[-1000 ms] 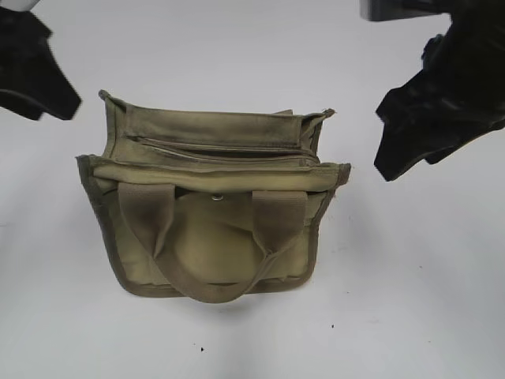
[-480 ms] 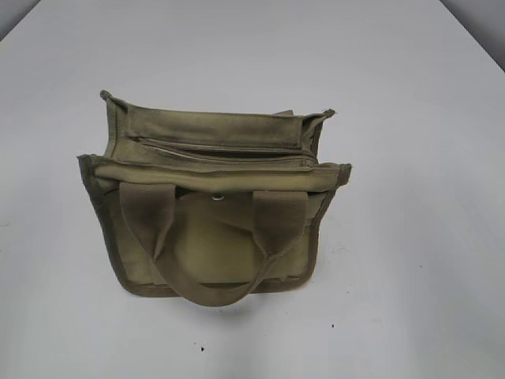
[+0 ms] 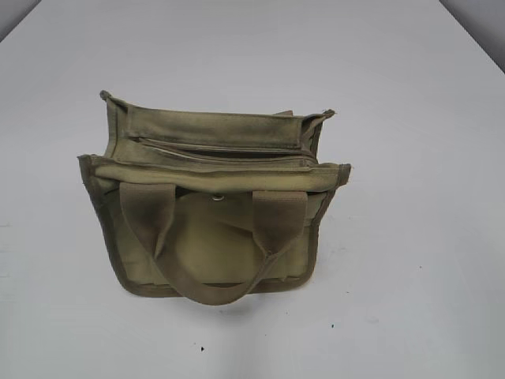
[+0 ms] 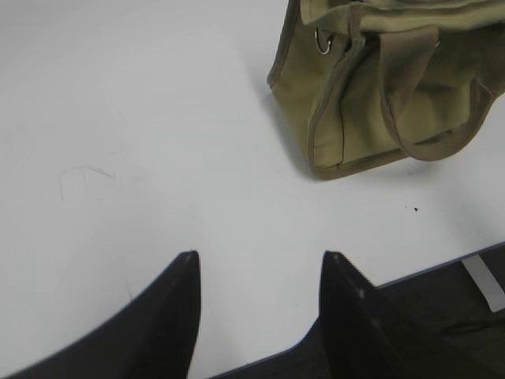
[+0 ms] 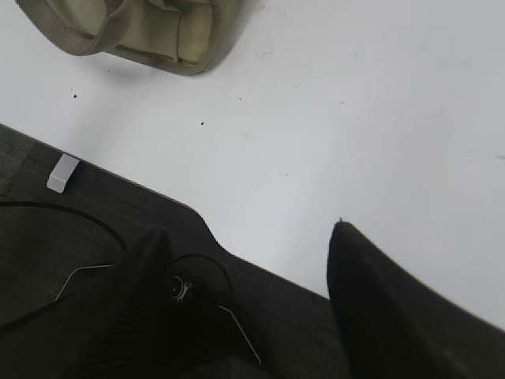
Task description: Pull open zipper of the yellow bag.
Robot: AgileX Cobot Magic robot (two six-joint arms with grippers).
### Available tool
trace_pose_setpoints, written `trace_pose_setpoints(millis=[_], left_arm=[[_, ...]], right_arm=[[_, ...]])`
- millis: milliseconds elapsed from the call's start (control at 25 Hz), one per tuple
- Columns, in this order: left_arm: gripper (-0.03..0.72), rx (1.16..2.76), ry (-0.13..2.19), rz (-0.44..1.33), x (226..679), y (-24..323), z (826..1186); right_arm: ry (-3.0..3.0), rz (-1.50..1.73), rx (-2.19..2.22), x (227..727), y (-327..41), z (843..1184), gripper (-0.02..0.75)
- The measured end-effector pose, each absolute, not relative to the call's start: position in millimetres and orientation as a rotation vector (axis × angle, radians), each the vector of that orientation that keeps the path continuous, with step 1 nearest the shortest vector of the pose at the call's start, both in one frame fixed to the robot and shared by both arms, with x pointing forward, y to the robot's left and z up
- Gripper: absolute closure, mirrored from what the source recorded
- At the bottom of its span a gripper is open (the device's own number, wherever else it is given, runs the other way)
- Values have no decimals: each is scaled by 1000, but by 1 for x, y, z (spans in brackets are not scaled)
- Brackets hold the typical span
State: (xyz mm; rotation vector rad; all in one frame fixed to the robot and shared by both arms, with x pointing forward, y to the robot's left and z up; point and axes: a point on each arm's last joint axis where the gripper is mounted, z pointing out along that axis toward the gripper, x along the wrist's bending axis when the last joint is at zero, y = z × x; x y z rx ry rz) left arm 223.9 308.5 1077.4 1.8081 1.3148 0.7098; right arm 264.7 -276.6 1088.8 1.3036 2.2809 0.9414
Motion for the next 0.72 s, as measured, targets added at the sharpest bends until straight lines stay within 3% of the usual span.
trace_pose_setpoints(millis=[320, 720], left_arm=[[306, 1763, 1281, 733, 223, 309, 1060], [332, 1745, 1209, 790, 232, 305, 1057]], right_arm=[[2183, 1058, 1164, 241, -287, 1048, 256], [2162, 1083, 1152, 243, -286, 1044, 256]])
